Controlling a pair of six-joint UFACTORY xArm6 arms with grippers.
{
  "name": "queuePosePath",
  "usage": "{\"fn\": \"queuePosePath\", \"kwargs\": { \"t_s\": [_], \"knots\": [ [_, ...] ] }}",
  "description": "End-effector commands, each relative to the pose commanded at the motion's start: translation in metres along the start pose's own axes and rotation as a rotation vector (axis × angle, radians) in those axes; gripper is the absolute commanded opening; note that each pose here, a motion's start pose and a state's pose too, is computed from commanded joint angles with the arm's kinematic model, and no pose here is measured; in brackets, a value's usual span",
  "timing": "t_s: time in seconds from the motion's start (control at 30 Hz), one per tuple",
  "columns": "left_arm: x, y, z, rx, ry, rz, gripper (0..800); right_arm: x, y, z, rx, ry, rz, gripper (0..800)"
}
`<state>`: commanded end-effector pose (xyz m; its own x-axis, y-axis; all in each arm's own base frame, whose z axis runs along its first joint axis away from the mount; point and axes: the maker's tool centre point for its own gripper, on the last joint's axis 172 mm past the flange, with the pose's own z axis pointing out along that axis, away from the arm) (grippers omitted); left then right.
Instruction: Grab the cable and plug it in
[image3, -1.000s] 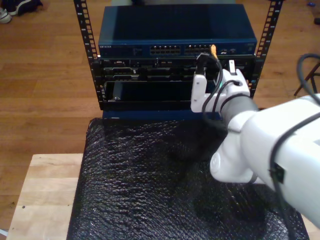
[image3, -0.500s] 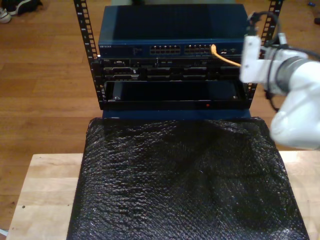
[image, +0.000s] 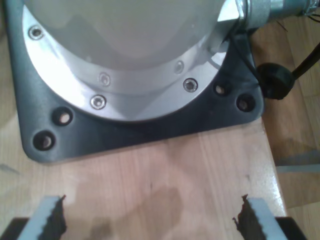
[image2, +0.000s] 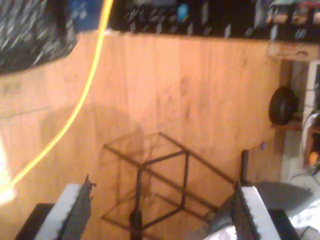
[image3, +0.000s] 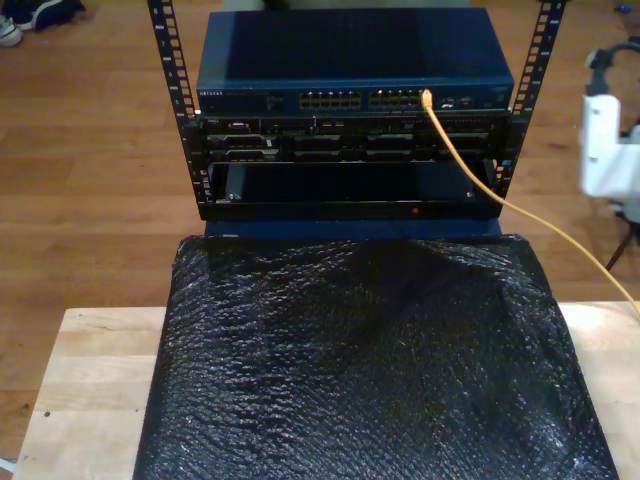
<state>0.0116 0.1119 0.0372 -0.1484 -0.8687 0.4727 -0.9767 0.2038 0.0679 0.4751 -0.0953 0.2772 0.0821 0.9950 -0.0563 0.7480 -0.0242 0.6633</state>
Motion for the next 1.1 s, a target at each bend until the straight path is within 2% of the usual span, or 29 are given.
{"fn": "queuePosePath", "kwargs": {
  "t_s": [0.27, 0.47, 0.8, 1.1],
  "knots": [
    [0.0, 0.0, 0.0, 0.0, 0.0, 0.002, 800, -0.07, -0.054, -0.032, 0.164, -0.048, -0.091, 750],
    [0.0, 0.0, 0.0, 0.0, 0.0, 0.002, 800, -0.114, -0.108, -0.055, 0.302, -0.055, -0.075, 789],
    [0.0, 0.0, 0.0, 0.0, 0.0, 0.002, 800, -0.155, -0.204, -0.091, 0.507, 0.02, -0.071, 791],
    [0.0, 0.0, 0.0, 0.0, 0.0, 0.002, 800, -0.169, -0.279, -0.123, 0.595, 0.117, -0.104, 792]
  ]
}}
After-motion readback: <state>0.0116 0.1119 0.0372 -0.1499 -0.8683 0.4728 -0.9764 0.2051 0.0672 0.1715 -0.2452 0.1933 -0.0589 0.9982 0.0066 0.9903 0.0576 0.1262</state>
